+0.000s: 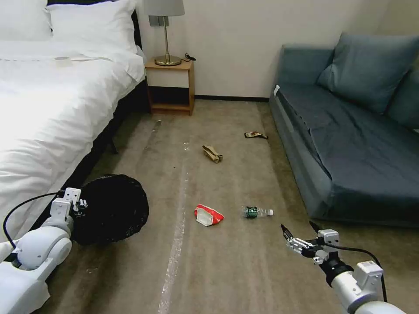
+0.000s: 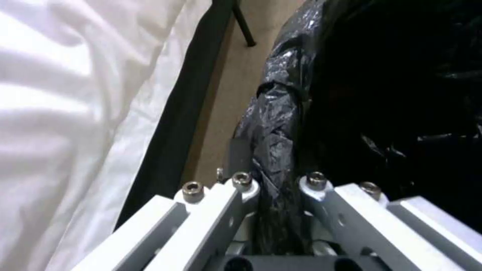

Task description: Pick up the trash bin, then pick up the garbage on the floor and place it into the trash bin.

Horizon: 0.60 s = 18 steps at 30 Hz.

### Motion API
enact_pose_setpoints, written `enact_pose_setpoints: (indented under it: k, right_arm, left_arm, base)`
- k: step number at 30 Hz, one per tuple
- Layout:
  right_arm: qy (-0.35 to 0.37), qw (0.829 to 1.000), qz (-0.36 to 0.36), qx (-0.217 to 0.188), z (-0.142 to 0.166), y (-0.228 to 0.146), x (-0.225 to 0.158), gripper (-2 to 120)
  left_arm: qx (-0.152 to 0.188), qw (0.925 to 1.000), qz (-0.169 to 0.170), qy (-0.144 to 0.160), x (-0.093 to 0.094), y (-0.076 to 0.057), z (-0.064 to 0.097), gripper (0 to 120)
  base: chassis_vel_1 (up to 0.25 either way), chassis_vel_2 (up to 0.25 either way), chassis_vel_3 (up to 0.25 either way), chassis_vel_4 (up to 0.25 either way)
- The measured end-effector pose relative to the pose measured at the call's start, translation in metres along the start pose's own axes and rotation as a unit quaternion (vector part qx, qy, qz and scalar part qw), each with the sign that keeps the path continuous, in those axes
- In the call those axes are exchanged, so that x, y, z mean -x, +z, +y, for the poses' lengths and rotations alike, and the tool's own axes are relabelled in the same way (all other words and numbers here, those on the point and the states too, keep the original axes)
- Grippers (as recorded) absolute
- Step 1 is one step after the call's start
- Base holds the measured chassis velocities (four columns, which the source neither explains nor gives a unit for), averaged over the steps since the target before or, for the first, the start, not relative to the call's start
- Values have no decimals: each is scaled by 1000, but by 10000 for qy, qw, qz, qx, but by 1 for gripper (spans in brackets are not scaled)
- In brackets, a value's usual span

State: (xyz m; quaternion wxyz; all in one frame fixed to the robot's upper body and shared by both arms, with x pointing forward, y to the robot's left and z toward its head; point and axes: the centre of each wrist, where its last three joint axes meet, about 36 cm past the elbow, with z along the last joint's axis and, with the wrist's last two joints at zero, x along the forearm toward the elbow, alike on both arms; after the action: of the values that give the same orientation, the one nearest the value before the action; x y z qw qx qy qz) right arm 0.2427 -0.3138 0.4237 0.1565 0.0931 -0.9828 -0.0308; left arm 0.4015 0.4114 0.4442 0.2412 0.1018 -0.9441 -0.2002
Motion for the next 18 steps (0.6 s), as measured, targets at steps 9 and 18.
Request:
enact_pose_setpoints:
  k: [9,18]
  right_arm:
    - [-5,10000,16,-8,2,2,-2,100]
    - [-26,10000,27,-5,3,6,-2,100]
  left_arm:
    - [0,10000,-26,11,-1,0,0,3]
    - [8,10000,-40,34,-2,4,1,3]
  base:
    - [-63,61,60,-61]
    - [-54,52,63,-55]
